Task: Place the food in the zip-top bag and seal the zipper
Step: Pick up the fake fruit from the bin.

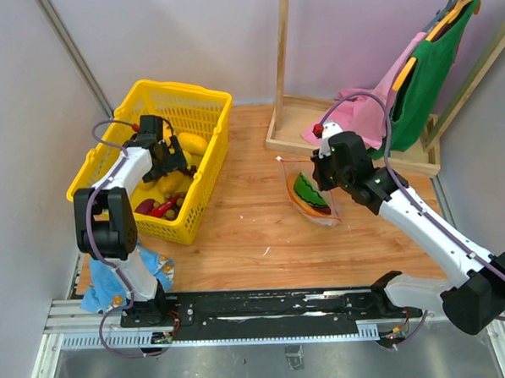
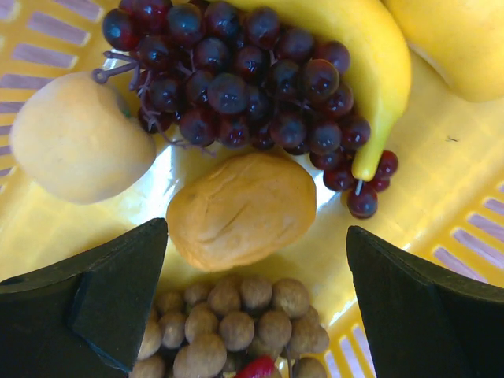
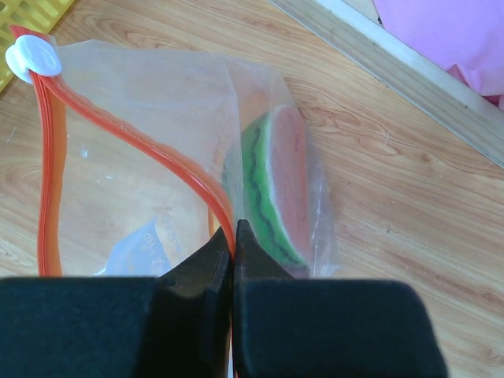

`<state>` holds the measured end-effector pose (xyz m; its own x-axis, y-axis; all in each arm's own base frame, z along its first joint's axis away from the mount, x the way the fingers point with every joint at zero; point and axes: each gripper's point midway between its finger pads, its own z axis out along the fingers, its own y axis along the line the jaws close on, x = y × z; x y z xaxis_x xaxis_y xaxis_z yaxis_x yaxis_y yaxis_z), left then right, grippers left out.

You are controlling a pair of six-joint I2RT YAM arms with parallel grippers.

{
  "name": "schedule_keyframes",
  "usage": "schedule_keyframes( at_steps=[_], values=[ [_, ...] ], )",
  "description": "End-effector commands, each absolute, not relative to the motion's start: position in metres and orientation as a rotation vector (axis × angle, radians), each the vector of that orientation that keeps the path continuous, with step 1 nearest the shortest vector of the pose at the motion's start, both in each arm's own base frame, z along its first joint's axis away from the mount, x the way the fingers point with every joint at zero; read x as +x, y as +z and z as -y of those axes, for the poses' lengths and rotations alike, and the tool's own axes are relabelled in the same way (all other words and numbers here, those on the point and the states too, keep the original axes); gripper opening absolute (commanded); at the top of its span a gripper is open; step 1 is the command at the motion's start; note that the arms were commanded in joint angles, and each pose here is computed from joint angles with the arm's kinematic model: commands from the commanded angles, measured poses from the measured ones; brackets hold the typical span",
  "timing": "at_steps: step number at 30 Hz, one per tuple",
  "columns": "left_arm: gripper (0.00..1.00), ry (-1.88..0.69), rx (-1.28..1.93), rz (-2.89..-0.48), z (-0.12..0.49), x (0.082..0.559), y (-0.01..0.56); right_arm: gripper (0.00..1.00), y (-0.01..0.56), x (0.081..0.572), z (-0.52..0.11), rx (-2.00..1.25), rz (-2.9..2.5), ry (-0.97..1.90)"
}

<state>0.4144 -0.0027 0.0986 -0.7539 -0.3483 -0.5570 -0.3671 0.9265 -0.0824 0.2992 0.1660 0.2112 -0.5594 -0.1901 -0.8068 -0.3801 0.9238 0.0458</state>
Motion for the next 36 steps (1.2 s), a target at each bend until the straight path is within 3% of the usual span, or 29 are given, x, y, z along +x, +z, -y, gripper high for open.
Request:
schedule_keyframes(
  at_steps=[1, 12, 18, 26, 36],
  values=[
    [0.99, 0.060, -0.543, -2.493, -0.003, 0.427, 0.075, 0.01, 0.210, 0.300, -0.172, -0.416, -2.168, 0.285],
    [0.99, 0.082, -0.552, -2.587, -0.002, 0.424, 0.024, 0.01, 0.205, 0.303, -0.176, -0.436, -2.177, 0.290],
    [0.91, 0.068, -0.538, -2.612, 0.001, 0.419, 0.016, 0.01, 0.205, 0.304, -0.177, -0.436, -2.177, 0.292],
    [0.66, 0.052, -0.509, -2.549, 0.000, 0.422, 0.051, 0.01, 0.206, 0.305, -0.177, -0.437, -2.178, 0.294],
    [0.63, 0.007, -0.453, -2.447, 0.005, 0.423, 0.115, 0.01, 0.211, 0.303, -0.178, -0.431, -2.167, 0.312]
  ],
)
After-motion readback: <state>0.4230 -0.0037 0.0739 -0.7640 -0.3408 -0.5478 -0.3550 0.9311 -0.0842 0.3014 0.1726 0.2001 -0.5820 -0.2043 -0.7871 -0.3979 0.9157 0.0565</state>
